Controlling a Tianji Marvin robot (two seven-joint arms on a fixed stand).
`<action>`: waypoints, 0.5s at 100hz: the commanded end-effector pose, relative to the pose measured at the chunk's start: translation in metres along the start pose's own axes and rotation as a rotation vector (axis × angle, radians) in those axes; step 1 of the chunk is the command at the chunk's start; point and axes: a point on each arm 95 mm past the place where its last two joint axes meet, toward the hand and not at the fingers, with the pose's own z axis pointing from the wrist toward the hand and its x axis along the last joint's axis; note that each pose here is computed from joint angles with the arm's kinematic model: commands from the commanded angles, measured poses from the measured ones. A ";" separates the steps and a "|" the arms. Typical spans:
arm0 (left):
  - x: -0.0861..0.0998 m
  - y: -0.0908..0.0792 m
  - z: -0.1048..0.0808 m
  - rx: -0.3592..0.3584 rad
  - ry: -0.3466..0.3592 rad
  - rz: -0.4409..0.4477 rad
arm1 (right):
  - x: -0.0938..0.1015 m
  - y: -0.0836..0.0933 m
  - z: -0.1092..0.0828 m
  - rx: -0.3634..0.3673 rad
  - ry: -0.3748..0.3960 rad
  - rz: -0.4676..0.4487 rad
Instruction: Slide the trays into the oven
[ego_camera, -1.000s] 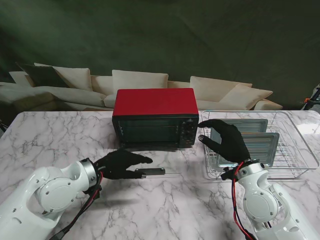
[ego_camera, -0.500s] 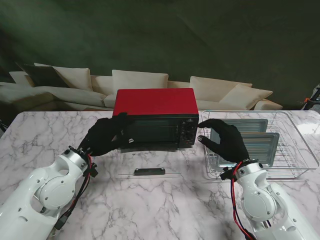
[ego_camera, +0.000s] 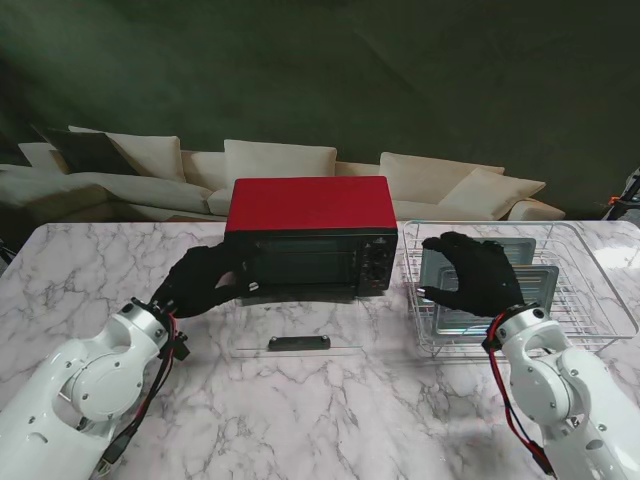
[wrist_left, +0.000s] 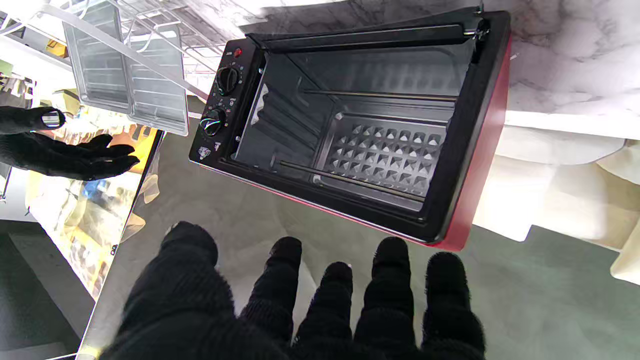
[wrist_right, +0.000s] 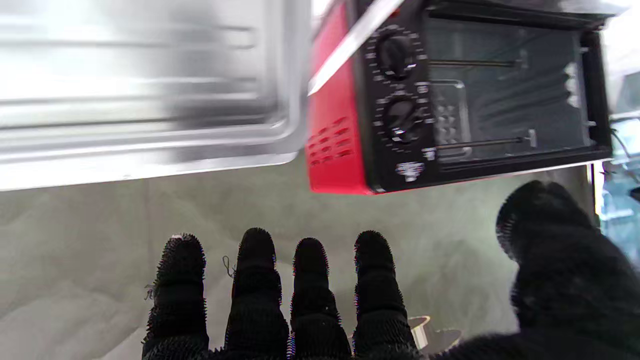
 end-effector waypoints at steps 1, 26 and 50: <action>0.004 -0.002 0.001 -0.014 0.009 0.008 | -0.019 0.009 0.003 -0.005 -0.032 -0.027; 0.007 -0.004 0.006 -0.025 0.022 0.012 | -0.058 0.015 0.007 0.020 -0.091 -0.188; 0.008 -0.003 0.005 -0.036 0.016 0.013 | -0.087 0.006 0.003 0.068 -0.176 -0.289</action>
